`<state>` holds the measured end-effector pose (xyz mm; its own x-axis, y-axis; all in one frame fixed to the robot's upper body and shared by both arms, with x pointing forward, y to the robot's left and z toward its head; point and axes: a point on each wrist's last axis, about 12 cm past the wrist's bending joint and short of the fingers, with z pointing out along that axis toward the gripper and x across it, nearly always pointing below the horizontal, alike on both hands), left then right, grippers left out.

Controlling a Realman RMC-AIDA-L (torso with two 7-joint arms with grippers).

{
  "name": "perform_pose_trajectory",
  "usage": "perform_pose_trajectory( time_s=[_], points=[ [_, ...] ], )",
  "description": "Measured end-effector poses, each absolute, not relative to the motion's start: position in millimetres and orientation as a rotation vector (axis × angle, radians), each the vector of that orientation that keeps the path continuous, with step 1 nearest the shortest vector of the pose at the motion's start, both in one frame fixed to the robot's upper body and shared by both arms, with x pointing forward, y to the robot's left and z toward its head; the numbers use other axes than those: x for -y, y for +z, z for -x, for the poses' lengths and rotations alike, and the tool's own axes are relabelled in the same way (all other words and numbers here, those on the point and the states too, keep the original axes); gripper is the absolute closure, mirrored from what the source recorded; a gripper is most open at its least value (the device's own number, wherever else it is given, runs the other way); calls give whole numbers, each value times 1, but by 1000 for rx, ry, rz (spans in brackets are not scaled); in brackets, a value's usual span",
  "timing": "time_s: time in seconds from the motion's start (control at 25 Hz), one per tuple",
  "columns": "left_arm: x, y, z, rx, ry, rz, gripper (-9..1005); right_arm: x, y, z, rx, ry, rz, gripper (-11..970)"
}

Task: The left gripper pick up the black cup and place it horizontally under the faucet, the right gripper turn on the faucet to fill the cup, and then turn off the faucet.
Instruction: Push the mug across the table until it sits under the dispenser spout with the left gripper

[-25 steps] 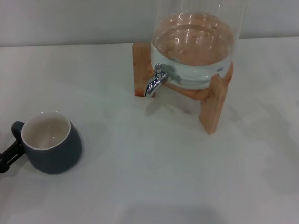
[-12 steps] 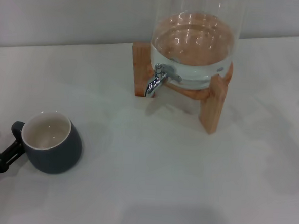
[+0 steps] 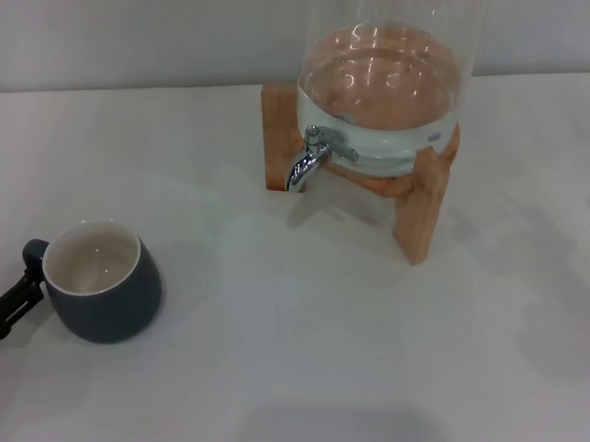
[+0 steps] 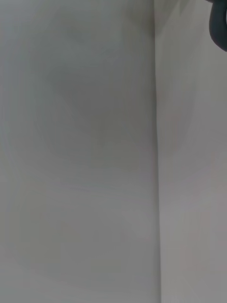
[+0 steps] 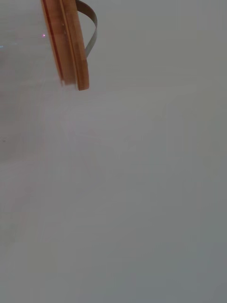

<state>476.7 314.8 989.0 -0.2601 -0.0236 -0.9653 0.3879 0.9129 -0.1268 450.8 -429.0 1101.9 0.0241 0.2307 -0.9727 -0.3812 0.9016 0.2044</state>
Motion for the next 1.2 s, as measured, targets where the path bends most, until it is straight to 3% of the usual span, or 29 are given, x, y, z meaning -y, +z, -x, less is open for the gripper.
perform_pose_trajectory(
  time_s=[1.2],
  points=[
    [-313,992,-484,-1791,-396,-276,135,430,1100,-444,-1477,478,124,268]
  ],
)
